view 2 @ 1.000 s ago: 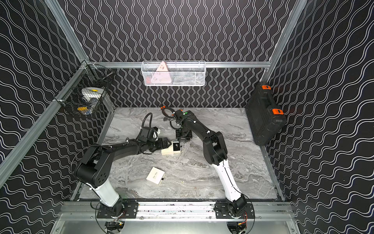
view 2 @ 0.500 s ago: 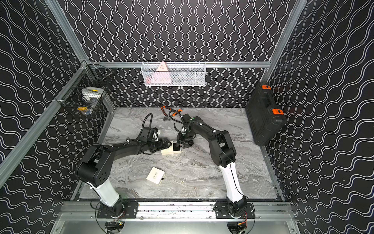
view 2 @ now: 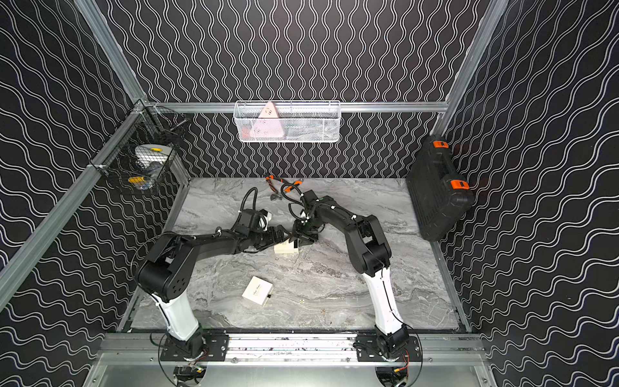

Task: Place the earrings into the drawer-style jewelry box
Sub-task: Close the drawer of the jewelry box.

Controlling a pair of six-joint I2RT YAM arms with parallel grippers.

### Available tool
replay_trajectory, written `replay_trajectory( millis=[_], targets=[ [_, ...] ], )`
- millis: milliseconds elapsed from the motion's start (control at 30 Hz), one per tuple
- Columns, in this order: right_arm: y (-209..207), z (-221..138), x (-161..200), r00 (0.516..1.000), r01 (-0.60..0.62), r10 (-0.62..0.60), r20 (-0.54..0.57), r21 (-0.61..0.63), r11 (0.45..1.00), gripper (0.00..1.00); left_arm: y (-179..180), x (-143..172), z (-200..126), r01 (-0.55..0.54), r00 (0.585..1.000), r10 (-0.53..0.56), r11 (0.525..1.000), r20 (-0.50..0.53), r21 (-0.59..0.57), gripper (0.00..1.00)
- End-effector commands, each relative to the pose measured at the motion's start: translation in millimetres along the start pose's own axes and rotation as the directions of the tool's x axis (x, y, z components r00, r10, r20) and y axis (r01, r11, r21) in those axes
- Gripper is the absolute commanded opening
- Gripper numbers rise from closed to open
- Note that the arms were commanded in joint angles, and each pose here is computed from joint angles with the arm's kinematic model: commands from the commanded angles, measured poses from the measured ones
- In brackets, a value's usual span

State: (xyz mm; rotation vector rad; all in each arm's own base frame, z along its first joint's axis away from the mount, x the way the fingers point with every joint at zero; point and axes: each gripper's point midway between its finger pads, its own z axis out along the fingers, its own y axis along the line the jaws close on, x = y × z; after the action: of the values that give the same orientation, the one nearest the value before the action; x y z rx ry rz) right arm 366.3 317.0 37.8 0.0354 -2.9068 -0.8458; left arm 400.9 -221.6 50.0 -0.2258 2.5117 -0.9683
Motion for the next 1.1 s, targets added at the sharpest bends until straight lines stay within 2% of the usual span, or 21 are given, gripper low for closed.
replay_trajectory(
  millis=[0, 67, 267, 433, 600, 833, 967, 1067],
  targets=[
    [9, 3, -3, 1.0, 0.013, -0.013, 0.005, -0.047, 0.999, 0.47, -13, -2, 8, 0.011, 1.0, -0.011, 0.999, 0.001, 0.05, 0.99],
    [5, 1, -7, 1.0, 0.001, 0.0, 0.015, -0.046, 0.999, 0.47, -17, -2, 12, 0.014, 1.0, -0.014, 0.998, -0.003, 0.058, 0.99],
    [-7, -12, -25, 0.997, -0.044, 0.047, 0.068, -0.051, 0.998, 0.36, -27, -5, 27, 0.021, 1.0, -0.021, 0.996, -0.002, 0.09, 0.99],
    [-14, -16, -31, 0.996, -0.043, 0.046, 0.081, -0.042, 0.998, 0.4, -32, -9, 34, 0.03, 1.0, -0.03, 0.993, 0.0, 0.11, 0.99],
    [-11, -15, -41, 0.994, -0.041, 0.045, 0.096, -0.047, 0.998, 0.4, -33, -11, 39, 0.043, 0.999, -0.044, 0.992, 0.002, 0.122, 0.99],
    [-34, -33, -73, 0.979, -0.093, 0.098, 0.177, -0.038, 0.995, 0.37, -38, -25, 54, 0.056, 0.998, -0.06, 0.988, 0.021, 0.145, 0.99],
    [-50, -40, -80, 0.975, -0.118, 0.117, 0.19, -0.008, 0.993, 0.38, -36, -32, 60, 0.048, 0.998, -0.051, 0.992, 0.021, 0.12, 0.99],
    [-65, -47, -79, 0.971, -0.137, 0.127, 0.201, 0.037, 0.99, 0.44, -21, -38, 57, 0.046, 0.998, -0.049, 0.996, 0.036, 0.071, 0.99]
  ],
)
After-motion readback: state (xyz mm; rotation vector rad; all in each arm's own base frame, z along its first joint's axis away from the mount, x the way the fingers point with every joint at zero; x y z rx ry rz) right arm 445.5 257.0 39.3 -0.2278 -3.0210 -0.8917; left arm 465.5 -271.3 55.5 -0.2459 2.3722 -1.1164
